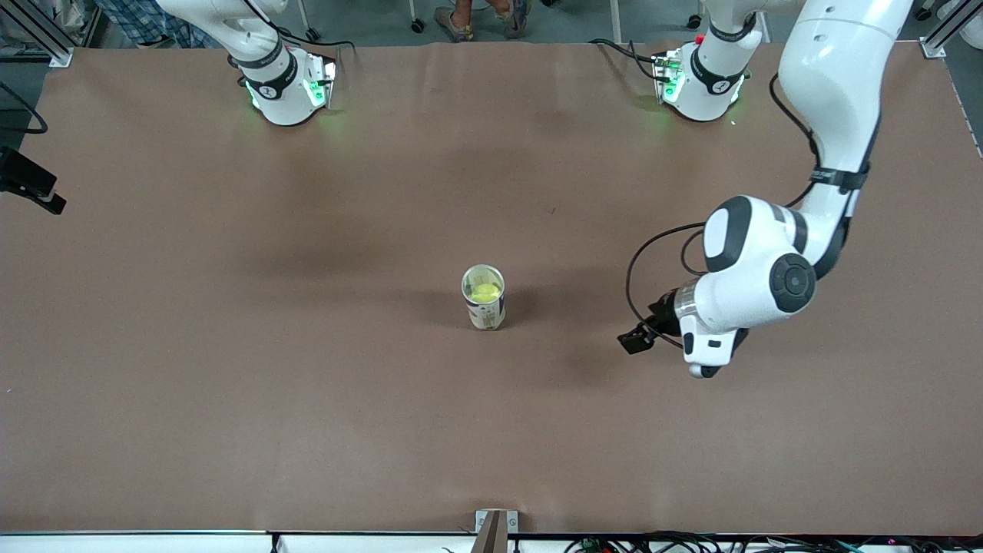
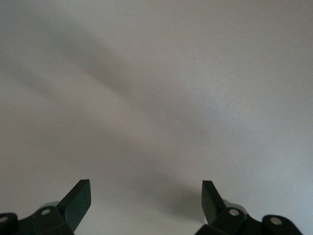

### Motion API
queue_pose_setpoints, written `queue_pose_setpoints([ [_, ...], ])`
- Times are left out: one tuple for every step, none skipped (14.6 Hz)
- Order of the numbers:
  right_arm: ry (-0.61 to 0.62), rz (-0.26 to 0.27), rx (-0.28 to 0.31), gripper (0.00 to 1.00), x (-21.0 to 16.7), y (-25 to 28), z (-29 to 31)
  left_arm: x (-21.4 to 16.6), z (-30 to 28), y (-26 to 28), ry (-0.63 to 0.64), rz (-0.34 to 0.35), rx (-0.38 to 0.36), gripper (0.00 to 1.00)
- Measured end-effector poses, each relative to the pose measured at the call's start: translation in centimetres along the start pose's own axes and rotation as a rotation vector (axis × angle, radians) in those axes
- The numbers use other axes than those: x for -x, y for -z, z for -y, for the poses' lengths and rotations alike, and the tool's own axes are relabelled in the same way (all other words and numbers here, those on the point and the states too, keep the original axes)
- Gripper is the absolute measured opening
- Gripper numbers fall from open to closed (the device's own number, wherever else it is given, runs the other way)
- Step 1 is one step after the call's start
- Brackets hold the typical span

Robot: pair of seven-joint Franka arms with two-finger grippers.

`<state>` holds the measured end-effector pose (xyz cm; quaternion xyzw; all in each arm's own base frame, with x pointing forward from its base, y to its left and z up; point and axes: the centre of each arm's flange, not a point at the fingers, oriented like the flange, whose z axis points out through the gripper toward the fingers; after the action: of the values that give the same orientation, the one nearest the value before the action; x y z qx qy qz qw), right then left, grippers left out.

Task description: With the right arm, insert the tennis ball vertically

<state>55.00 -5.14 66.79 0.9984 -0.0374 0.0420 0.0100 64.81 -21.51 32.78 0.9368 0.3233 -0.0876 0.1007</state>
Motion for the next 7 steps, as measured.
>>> queue_pose_setpoints([
  [0.0, 0.0, 0.0, 1.0, 0.0, 0.0, 0.0, -0.3, 0.3, 1.3, -0.051, -0.015, -0.029, 1.0],
  [0.0, -0.001, 0.0, 1.0, 0.0, 0.0, 0.0, -0.9, 0.9, 2.8, -0.098, -0.027, -0.043, 1.0],
  [-0.001, -0.001, 0.0, 1.0, 0.0, 0.0, -0.1, -1.6, 1.7, 4.3, -0.138, -0.031, -0.048, 1.0],
  [-0.002, -0.001, 0.0, 1.0, 0.0, 0.0, -0.1, -2.1, 2.6, 5.7, -0.174, -0.028, -0.056, 1.0],
  [-0.002, -0.002, 0.0, 1.0, 0.0, 0.1, -0.1, -2.4, 3.4, 7.0, -0.205, -0.023, -0.065, 1.0],
  [-0.002, -0.002, 0.0, 1.0, 0.0, 0.0, -0.1, -2.5, 4.0, 8.3, -0.234, -0.025, -0.069, 1.0],
  [-0.002, -0.001, 0.0, 1.0, 0.0, 0.0, -0.1, -2.3, 4.3, 9.5, -0.263, -0.029, -0.069, 1.0],
])
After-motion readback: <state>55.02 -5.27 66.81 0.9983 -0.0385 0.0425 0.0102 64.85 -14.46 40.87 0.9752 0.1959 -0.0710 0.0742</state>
